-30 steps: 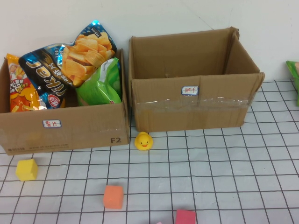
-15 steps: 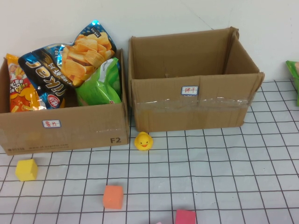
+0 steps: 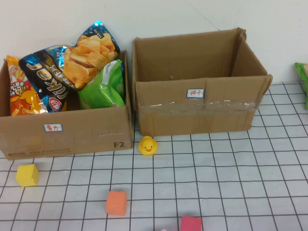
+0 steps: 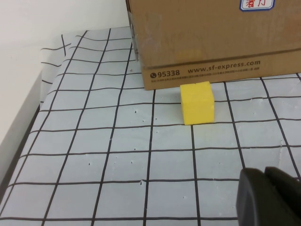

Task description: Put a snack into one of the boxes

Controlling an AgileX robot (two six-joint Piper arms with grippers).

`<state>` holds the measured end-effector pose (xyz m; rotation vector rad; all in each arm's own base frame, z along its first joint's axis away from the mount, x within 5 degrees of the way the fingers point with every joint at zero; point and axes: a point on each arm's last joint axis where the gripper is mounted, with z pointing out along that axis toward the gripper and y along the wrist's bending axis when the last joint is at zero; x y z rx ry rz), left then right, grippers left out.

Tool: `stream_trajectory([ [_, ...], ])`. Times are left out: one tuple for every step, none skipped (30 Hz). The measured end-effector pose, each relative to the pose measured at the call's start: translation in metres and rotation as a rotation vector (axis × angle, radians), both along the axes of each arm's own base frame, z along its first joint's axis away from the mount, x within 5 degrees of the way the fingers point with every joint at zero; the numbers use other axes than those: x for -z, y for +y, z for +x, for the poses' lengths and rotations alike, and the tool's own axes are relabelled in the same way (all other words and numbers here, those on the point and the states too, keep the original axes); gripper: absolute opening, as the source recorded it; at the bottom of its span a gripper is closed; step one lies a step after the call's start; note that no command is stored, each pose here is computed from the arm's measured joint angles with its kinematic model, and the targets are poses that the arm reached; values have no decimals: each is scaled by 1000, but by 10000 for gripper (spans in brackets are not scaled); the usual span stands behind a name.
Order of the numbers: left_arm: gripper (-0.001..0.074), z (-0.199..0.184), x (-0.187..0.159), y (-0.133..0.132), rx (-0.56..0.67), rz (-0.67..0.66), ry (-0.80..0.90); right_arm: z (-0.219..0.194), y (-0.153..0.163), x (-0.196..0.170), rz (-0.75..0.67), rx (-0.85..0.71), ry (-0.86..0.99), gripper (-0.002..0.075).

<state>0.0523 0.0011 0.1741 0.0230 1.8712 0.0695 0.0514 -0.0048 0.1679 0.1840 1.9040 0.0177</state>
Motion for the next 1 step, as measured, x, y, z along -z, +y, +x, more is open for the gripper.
stream_trajectory([
  [-2, 0, 0, 0, 0, 0, 0, 0, 0, 0, 0, 0, 0, -1],
])
